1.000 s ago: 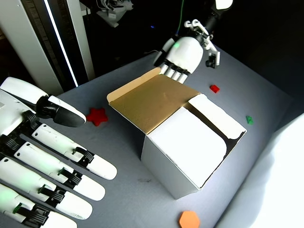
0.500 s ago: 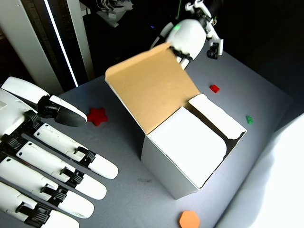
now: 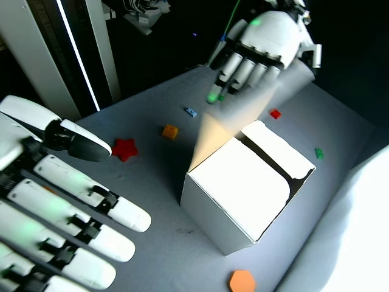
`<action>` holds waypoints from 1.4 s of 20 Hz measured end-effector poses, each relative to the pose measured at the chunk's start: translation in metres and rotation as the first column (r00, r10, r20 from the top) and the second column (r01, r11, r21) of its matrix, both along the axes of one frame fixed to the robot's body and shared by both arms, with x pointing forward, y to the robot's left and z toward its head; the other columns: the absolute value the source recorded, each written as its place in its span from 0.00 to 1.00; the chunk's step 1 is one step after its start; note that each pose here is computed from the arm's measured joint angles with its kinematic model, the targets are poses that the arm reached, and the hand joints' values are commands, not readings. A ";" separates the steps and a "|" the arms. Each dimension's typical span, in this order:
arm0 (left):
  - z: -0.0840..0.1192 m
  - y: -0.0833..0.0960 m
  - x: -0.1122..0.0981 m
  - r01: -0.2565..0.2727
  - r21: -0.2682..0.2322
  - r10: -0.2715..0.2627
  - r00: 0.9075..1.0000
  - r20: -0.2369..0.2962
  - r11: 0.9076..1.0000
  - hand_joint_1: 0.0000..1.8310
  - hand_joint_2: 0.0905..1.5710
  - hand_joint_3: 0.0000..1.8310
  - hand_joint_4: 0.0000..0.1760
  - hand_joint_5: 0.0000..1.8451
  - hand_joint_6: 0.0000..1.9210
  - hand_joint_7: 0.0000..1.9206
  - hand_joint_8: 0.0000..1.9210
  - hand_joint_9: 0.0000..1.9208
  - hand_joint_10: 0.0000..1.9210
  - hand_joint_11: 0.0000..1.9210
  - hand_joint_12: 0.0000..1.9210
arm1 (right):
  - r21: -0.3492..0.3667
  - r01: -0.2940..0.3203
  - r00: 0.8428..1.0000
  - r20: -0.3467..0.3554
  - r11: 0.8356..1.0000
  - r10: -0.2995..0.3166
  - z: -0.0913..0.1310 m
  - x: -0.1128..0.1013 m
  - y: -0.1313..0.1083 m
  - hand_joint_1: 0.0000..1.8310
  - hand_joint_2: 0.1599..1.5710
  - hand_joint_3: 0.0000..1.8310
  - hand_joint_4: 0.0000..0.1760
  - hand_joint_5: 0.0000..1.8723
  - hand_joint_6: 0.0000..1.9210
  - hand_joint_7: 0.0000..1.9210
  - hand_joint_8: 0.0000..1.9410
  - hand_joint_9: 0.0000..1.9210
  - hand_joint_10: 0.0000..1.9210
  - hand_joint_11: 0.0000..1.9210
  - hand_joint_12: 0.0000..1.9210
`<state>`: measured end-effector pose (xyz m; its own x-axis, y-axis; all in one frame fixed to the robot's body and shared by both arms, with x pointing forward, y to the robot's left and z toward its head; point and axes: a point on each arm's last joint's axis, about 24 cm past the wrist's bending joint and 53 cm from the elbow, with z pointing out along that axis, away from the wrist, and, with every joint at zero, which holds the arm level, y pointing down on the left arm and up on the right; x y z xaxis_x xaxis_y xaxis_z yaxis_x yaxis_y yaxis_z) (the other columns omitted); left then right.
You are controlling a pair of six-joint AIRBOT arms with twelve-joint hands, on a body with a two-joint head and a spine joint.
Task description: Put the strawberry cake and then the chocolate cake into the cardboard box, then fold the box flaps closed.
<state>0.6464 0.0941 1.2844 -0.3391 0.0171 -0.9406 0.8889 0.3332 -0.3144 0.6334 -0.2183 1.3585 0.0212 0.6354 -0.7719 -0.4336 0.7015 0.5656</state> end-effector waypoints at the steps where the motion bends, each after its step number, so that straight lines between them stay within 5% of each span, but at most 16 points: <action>1: 0.003 0.000 0.009 -0.011 -0.004 0.011 1.000 0.005 1.000 0.00 0.86 0.00 0.21 0.05 0.00 0.08 0.00 0.07 0.00 0.00 0.30 | 0.000 0.000 1.000 0.000 1.000 0.000 0.000 0.000 0.000 0.00 0.81 0.00 0.00 0.05 0.00 0.09 0.00 0.06 0.00 0.00 0.14; 6: 0.005 -0.010 0.054 -0.056 -0.006 0.056 0.998 0.004 0.998 0.00 0.86 0.00 0.21 0.04 0.00 0.07 0.00 0.06 0.00 0.00 0.28 | 0.001 -0.006 1.000 -0.002 1.000 0.006 -0.001 0.000 0.003 0.00 0.81 0.00 0.00 0.05 0.00 0.08 0.00 0.06 0.00 0.00 0.17; 8: -0.024 -0.010 0.071 -0.085 0.040 0.086 0.996 -0.034 0.996 0.00 0.86 0.00 0.23 0.05 0.00 0.07 0.00 0.07 0.00 0.00 0.28 | 0.000 -0.010 1.000 -0.005 1.000 0.010 -0.001 0.000 0.004 0.00 0.81 0.00 0.00 0.04 0.00 0.08 0.00 0.06 0.00 0.00 0.14; 15: -0.041 -0.008 0.066 -0.092 0.039 0.094 0.993 -0.075 0.995 0.00 0.86 0.00 0.22 0.06 0.00 0.09 0.00 0.08 0.00 0.00 0.29 | 0.001 -0.010 1.000 -0.006 1.000 0.010 -0.002 0.000 0.004 0.00 0.80 0.00 0.00 0.04 0.00 0.07 0.00 0.07 0.00 0.00 0.15; 28: -0.016 0.036 0.026 -0.076 0.059 0.078 0.996 -0.032 0.995 0.00 0.85 0.00 0.23 0.06 0.00 0.08 0.00 0.08 0.00 0.00 0.31 | -0.002 -0.013 1.000 -0.009 1.000 0.013 -0.003 0.000 0.005 0.00 0.80 0.00 0.00 0.06 0.00 0.08 0.00 0.07 0.00 0.00 0.15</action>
